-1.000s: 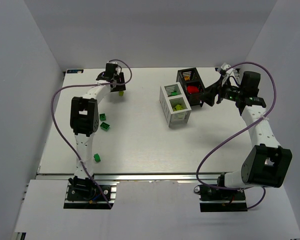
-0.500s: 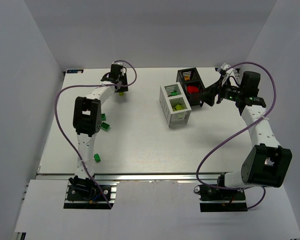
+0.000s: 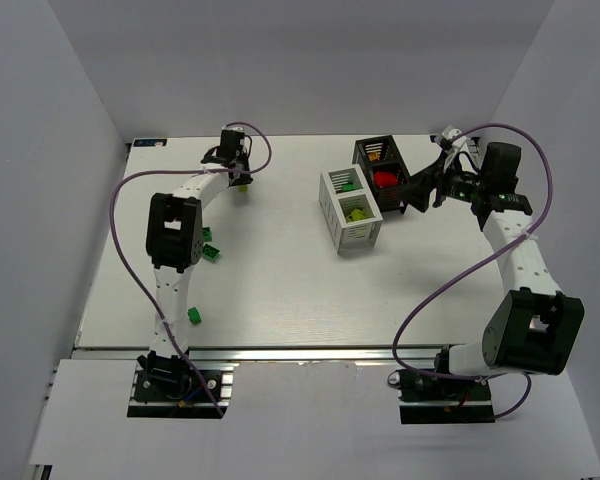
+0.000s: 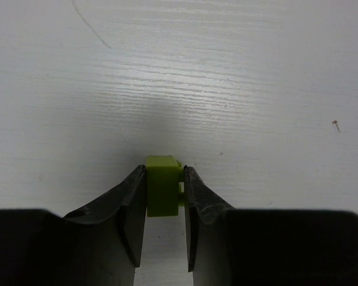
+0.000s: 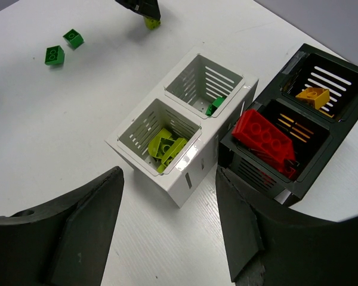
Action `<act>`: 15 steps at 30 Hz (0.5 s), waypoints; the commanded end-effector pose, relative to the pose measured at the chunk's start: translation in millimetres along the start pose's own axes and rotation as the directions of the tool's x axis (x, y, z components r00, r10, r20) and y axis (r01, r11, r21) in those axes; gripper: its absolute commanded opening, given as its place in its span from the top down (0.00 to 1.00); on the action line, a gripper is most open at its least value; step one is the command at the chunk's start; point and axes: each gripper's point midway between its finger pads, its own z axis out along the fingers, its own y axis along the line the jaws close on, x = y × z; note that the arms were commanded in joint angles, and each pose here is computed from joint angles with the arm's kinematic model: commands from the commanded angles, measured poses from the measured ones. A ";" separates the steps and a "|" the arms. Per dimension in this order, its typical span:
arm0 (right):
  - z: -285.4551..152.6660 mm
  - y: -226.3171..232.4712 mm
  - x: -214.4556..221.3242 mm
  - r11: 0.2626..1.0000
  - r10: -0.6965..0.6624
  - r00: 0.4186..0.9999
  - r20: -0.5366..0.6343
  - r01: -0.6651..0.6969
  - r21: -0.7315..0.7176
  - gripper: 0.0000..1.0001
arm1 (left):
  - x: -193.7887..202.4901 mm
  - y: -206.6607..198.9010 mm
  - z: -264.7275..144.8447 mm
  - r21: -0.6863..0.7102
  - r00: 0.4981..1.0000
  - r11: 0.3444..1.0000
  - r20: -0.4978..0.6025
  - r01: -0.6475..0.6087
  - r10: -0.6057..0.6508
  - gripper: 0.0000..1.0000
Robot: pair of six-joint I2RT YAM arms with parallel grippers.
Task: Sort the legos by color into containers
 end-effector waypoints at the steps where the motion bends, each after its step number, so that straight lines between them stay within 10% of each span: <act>1: -3.3 4.0 -27.9 0.998 -0.061 0.997 0.047 0.062 -0.012 0.32 | -16.8 -7.9 -20.2 0.038 0.999 0.999 0.034 0.034 -0.035 0.84; 9: -5.2 6.9 -27.1 0.998 -0.055 0.998 0.042 0.055 -0.009 0.42 | -30.5 -94.1 -133.6 0.461 0.982 0.883 0.104 0.092 -0.157 0.98; 15: -4.1 9.6 -18.7 1.000 -0.014 1.000 0.024 0.015 -0.026 1.00 | 2.9 -159.7 -249.8 0.745 0.962 0.661 0.107 0.089 -0.250 1.00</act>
